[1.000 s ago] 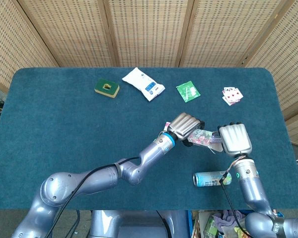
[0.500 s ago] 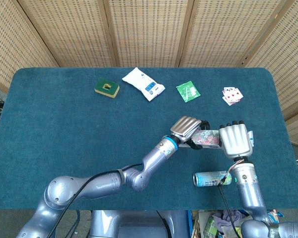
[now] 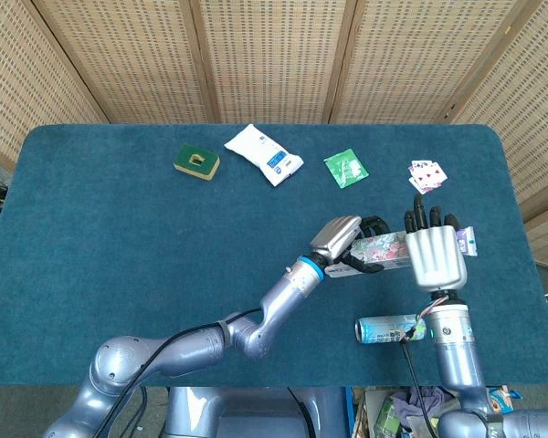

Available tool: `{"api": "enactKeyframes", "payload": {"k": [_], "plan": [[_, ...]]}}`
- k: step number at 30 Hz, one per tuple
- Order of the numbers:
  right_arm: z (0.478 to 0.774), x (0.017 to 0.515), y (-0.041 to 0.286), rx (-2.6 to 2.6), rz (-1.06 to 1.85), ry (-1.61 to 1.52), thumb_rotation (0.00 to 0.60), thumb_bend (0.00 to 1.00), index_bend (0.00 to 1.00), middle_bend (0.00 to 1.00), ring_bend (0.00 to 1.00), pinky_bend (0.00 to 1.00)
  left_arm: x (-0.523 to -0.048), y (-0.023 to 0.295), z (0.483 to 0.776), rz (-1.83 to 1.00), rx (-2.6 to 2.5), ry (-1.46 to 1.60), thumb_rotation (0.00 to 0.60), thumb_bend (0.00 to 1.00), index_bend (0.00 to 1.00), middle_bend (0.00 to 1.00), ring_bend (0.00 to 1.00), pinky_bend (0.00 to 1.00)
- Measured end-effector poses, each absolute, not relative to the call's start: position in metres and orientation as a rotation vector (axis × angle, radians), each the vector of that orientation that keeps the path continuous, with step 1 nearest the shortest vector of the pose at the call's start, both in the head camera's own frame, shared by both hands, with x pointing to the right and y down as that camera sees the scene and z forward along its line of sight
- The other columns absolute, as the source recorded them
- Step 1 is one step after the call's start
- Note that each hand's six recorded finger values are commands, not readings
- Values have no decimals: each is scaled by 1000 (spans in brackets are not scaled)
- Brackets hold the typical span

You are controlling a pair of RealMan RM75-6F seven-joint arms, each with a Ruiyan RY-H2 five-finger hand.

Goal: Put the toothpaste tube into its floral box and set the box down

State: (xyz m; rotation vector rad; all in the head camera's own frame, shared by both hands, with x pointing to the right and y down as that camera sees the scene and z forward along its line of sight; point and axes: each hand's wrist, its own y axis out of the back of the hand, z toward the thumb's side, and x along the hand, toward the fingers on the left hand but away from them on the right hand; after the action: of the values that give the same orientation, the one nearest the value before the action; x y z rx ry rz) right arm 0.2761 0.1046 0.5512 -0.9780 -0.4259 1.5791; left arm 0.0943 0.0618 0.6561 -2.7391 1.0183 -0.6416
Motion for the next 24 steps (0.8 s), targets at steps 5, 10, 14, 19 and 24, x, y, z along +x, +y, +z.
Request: {"api": "enactKeyframes", "payload": {"k": [5, 10, 14, 19, 24], "plan": [[542, 277, 104, -904, 1566, -461, 600, 55, 0, 0, 38, 239, 93, 63, 661, -583, -2794, 1113, 600, 342, 527, 495, 435, 446], [532, 285, 105, -834, 1572, -500, 600, 5, 0, 0, 0, 4, 91, 64, 668, -535, -2834, 1184, 600, 344, 527, 495, 435, 446], [525, 293, 105, -809, 1573, -532, 600, 1, 0, 0, 0, 0, 91, 65, 673, -508, -2856, 1223, 600, 346, 527, 495, 435, 446], [512, 307, 103, -783, 1571, -585, 600, 1, 0, 0, 0, 0, 95, 68, 674, -480, -2886, 1222, 600, 346, 527, 495, 435, 446], [506, 325, 96, -768, 1580, -629, 600, 1, 0, 0, 0, 0, 89, 62, 672, -429, -2876, 1258, 600, 348, 527, 495, 435, 446]]}}
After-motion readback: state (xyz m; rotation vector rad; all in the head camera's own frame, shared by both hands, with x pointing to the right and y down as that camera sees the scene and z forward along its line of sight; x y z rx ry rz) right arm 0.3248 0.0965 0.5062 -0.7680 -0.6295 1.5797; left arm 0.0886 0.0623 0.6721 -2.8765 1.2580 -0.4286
